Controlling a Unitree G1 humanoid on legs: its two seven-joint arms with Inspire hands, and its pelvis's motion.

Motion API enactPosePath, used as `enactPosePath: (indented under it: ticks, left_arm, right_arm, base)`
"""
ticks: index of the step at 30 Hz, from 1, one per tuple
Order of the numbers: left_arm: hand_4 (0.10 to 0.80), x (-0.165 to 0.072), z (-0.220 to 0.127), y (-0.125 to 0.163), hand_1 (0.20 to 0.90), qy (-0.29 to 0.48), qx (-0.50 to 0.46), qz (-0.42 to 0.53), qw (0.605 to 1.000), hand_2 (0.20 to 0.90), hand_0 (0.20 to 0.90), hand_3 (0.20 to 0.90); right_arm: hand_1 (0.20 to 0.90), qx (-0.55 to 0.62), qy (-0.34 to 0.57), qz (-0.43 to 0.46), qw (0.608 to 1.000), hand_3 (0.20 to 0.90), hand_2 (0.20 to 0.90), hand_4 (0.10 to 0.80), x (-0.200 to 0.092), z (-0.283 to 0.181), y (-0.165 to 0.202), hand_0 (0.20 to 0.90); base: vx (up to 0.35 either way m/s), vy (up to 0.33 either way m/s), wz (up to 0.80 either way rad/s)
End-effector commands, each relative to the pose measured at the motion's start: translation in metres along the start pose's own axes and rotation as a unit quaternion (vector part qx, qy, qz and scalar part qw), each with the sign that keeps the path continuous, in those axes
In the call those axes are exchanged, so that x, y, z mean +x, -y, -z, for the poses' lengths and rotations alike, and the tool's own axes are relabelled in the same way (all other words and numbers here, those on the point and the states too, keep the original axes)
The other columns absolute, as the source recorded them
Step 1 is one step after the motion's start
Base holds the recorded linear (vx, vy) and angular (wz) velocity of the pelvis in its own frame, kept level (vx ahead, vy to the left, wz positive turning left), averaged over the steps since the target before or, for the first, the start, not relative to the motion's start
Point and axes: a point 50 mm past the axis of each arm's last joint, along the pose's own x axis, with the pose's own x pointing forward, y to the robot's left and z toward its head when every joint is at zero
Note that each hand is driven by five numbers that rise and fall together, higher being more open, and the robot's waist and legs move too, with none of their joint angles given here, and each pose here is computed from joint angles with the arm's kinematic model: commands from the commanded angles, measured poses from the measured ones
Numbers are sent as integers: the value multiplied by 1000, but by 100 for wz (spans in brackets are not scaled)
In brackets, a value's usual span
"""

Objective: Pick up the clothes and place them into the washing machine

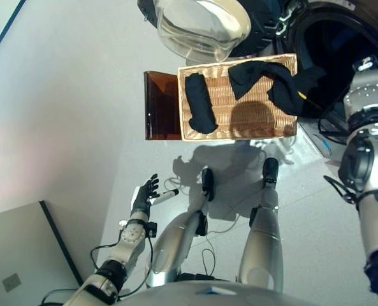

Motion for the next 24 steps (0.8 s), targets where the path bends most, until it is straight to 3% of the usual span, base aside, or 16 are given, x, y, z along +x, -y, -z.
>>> enactPosePath:
  ticks: [1,7,10,12,13,15,16,17,19,21,24]
  left_arm:
    - [800,-5,14,-12,900,-16,29,-15,999,900,900,900]
    - [800,-4,16,-13,900,-24,26,-20,999,900,900,900]
    - [800,-6,17,-17,900,-24,33,-24,999,900,900,900]
    - [800,-5,14,-18,900,-16,41,-25,999,900,900,900]
    - [800,-3,8,-22,900,-1,49,-29,998,900,900,900]
    - [800,-3,4,-21,900,8,47,-30,998,900,900,900]
    - [800,-2,-1,-21,900,17,43,-33,998,900,900,900]
    - [800,-2,-1,-20,900,18,43,-33,998,900,900,900]
    - [800,-1,-7,-19,900,32,37,-32,998,900,900,900]
    - [800,0,-8,-18,900,34,37,-34,998,900,900,900]
    - [800,1,-10,-18,900,39,36,-38,998,900,900,900]
  right_arm:
    - [900,23,187,-110,976,900,900,800,-23,-117,-53,900]
    - [900,31,169,-104,980,900,900,800,-20,-108,-50,900]
    - [900,-81,192,-58,976,900,900,800,-17,-111,-46,900]
    - [900,-196,227,-23,954,900,900,800,-20,-114,-49,900]
    - [900,-350,286,12,892,900,900,800,-24,-113,-54,900]
    - [900,-377,297,13,877,900,900,800,-28,-109,-59,900]
    - [900,-442,332,23,833,900,900,800,-32,-107,-64,900]
    - [900,-442,333,23,833,900,900,800,-32,-107,-65,900]
    - [900,-524,372,27,766,900,900,800,-34,-100,-68,900]
    - [900,-543,384,30,746,900,900,800,-35,-99,-69,900]
    - [900,-615,429,43,660,900,900,800,-36,-94,-69,900]
  base:
    - [0,0,0]
    - [-4,6,-2]
    - [0,0,0]
    - [-18,-7,3]
    - [-46,-6,3]
    - [-13,-5,2]
    - [0,0,0]
    - [0,0,0]
    - [0,0,0]
    - [0,0,0]
    - [0,0,0]
